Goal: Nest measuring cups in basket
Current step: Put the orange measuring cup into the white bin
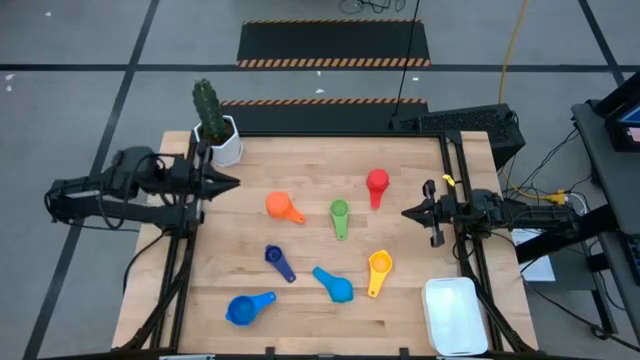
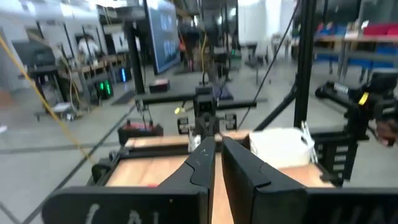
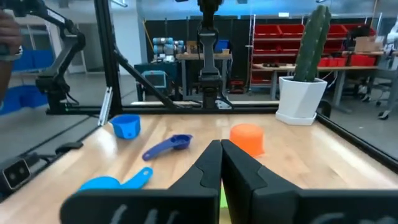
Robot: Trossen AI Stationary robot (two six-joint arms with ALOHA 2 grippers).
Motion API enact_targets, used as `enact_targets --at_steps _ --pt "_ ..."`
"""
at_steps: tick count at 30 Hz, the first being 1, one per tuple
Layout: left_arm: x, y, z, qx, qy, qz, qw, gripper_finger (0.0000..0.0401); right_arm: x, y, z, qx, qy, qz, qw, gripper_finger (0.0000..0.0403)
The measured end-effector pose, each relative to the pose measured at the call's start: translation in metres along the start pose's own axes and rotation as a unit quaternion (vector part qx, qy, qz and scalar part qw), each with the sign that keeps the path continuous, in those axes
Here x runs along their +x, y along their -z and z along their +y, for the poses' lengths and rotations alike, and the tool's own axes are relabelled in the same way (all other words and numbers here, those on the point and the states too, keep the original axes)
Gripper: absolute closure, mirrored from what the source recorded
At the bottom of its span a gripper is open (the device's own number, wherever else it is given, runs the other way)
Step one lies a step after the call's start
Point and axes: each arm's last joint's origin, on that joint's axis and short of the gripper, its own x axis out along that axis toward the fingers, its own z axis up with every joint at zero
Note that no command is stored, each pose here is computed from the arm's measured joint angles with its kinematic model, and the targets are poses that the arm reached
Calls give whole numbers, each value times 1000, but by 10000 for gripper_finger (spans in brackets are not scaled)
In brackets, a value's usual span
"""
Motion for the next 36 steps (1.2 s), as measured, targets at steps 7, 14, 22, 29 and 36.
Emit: enact_targets --at_steps 7,14,22,29,36 --pt "36 -15 4 -3 0 88 996 368 0 -1 0 44 -1 -4 999 403" --pt "71 3 -3 14 -1 160 987 368 0 -1 0 82 -1 -5 997 403" --pt "107 33 -33 85 -19 257 962 368 1 -9 -1 110 18 -44 993 403" --pt "131 57 -54 80 -17 307 948 368 11 -41 0 95 24 1 995 403" --pt "152 84 -68 66 -16 356 932 366 41 -78 -1 64 43 96 992 403"
